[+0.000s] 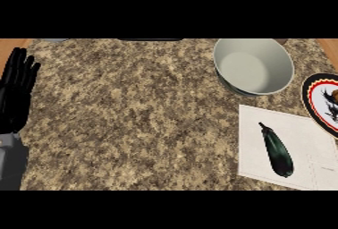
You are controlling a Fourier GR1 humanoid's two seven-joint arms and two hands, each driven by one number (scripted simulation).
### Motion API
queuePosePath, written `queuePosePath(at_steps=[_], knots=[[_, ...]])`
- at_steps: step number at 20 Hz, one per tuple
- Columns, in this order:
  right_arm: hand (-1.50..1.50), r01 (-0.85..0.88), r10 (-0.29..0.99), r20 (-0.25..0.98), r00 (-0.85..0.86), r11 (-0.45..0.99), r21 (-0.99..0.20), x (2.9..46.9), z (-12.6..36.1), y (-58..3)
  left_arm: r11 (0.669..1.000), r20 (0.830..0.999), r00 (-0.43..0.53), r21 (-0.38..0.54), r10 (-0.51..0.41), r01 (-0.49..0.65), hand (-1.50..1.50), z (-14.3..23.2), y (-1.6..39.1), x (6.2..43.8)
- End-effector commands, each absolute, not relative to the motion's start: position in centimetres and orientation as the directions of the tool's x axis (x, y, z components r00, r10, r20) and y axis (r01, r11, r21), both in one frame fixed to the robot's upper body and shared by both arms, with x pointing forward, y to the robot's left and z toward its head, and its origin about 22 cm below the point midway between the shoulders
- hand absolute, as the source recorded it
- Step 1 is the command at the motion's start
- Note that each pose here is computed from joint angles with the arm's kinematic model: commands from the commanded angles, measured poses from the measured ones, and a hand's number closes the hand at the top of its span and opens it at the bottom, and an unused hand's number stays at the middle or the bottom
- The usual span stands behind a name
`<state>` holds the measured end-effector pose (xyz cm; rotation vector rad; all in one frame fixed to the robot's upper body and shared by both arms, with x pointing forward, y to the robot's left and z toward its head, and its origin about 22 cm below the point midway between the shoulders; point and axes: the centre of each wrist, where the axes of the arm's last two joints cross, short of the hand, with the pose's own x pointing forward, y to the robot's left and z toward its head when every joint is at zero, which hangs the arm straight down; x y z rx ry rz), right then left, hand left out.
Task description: Pick the cupcake from the placemat and place it in the bowl
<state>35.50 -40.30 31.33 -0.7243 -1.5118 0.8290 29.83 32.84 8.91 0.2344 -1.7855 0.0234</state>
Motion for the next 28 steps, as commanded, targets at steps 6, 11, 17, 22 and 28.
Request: queuePosePath(at_steps=[6, 11, 17, 22, 28], knots=[[1.50, -0.131, 0.835, 0.547, -0.062, 0.537, -0.834, 40.1, 24.3, -32.3, 0.979, 0.972, -0.192, 0.098, -0.133, -0.180, 0.00, 8.4, 32.8, 30.2], [1.50, -0.083, 0.881, 0.471, -0.034, 0.467, -0.880, 42.0, 20.5, -30.1, 0.981, 0.966, -0.222, 0.098, -0.134, -0.169, 0.00, 9.9, 32.7, 29.9], [1.50, -0.105, 0.847, 0.507, 0.159, 0.525, -0.845, 43.2, 15.0, -29.0, 0.979, 0.966, -0.215, 0.109, -0.145, -0.172, 0.00, 8.9, 32.8, 30.0], [-1.50, -0.103, 0.736, 0.656, 0.169, 0.675, -0.731, 44.0, 12.8, -28.3, 0.977, 0.965, -0.216, 0.113, -0.151, -0.179, 0.00, 7.2, 32.0, 30.4], [-1.50, 0.078, 0.574, 0.817, 0.057, 0.813, -0.577, 43.8, 11.8, -29.8, 0.985, 0.968, -0.217, 0.098, -0.128, -0.144, 0.00, 8.8, 31.6, 29.1]])
